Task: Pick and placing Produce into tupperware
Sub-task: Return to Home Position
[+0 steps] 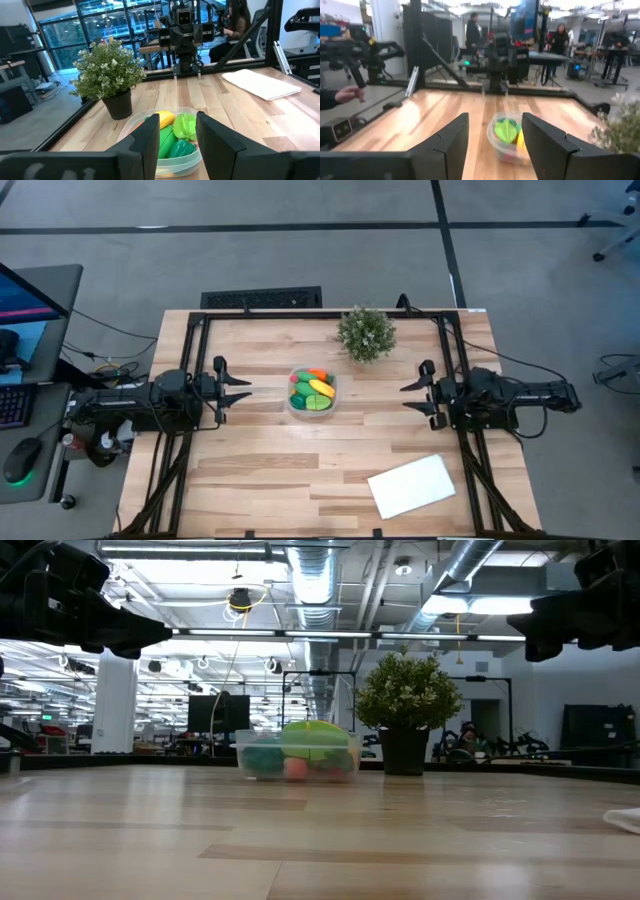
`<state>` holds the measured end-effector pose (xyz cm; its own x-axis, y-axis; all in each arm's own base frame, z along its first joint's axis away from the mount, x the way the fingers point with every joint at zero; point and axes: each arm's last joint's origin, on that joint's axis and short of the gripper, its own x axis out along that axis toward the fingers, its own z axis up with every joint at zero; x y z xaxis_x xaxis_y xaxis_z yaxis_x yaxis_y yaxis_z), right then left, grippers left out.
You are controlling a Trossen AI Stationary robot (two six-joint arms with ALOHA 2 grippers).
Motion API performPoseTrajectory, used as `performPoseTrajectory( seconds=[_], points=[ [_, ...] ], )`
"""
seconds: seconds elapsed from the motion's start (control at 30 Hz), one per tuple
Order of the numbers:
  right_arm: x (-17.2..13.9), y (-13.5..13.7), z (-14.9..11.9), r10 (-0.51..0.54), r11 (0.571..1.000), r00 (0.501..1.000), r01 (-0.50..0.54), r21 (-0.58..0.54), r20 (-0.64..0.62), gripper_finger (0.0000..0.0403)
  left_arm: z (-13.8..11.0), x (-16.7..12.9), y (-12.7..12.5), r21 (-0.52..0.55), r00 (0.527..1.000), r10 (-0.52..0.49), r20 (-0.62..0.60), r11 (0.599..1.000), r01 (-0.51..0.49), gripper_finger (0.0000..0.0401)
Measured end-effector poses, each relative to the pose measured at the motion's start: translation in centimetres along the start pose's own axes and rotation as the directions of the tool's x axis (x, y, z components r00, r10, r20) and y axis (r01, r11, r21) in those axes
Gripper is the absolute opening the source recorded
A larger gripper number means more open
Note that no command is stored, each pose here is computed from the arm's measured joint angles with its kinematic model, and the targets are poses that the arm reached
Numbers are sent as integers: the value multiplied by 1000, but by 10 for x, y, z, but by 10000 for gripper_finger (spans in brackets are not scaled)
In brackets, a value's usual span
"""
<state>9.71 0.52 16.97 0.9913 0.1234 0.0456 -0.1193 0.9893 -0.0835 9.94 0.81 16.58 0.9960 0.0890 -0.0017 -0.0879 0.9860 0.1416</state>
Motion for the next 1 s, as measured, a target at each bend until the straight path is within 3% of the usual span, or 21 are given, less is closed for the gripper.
performPoseTrajectory(
  seconds=[0.2, 0.4, 1.0],
  points=[
    [0, 0, -2, -5, 1000, 1000, 5, -6, -20, 177, 0, 0, 0, -11, 1000, 0, 0, 1000, 0, 118],
    [0, -3, -3, -95, 995, 995, 94, -9, -39, 176, 0, 0, 0, -4, 1000, 0, 0, 1000, 0, 118],
    [0, -3, -3, -97, 995, 994, 96, -27, -41, 178, 0, 0, 0, -10, 1000, 0, 0, 1000, 0, 118]
  ],
)
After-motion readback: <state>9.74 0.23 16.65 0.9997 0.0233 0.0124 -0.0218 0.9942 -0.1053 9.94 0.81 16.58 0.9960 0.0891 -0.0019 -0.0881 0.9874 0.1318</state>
